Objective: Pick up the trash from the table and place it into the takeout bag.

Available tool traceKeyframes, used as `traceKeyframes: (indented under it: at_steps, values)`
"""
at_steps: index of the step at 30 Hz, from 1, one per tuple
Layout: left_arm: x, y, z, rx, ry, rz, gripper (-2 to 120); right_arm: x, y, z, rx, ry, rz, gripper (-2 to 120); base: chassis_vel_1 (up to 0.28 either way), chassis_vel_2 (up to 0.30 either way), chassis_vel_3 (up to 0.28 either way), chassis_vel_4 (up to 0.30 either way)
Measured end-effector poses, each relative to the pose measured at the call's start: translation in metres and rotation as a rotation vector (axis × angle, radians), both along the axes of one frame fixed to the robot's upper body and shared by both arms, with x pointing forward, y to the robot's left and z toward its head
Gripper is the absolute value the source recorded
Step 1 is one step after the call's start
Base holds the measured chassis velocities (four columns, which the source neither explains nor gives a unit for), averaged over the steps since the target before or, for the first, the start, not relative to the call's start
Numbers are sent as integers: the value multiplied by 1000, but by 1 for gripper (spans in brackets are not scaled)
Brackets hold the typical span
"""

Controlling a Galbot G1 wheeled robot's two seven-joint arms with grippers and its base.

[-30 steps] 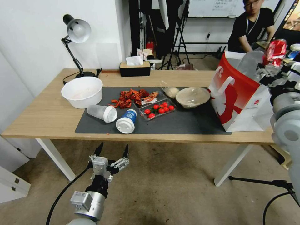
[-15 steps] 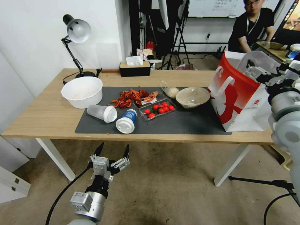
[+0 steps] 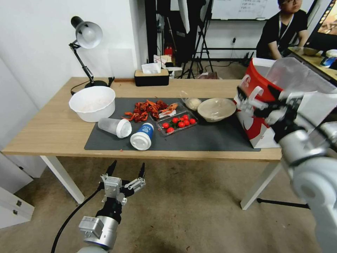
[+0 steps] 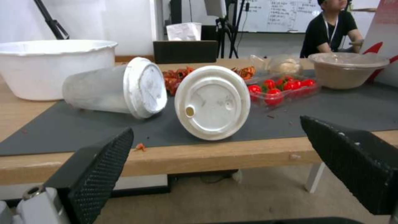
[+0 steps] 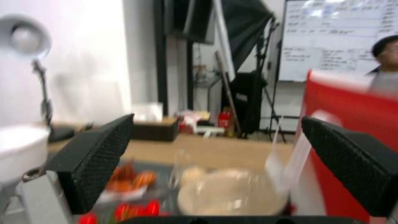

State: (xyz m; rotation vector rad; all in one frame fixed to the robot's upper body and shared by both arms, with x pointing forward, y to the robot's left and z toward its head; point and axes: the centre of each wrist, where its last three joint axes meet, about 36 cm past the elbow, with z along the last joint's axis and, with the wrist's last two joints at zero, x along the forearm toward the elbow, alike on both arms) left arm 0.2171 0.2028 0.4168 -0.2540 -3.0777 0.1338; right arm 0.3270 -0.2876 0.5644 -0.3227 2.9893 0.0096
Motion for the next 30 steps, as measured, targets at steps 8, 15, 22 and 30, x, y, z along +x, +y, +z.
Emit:
traceKeyframes:
  at_steps: [8, 15, 22, 30]
  values:
    - [1, 1, -1, -2, 0, -1, 100, -14, 1, -24, -16, -1, 27, 100, 0, 0, 0, 0]
    - [2, 1, -2, -3, 0, -2, 100, -21, 0, -38, -27, -14, 42, 100, 0, 0, 0, 0]
    - [4, 1, -7, -6, 6, -4, 100, -72, 6, -137, -5, -14, 12, 100, 0, 0, 0, 0]
    - [3, 1, -9, -10, 4, -3, 100, -103, 6, -179, 9, 43, -20, 100, 0, 0, 0, 0]
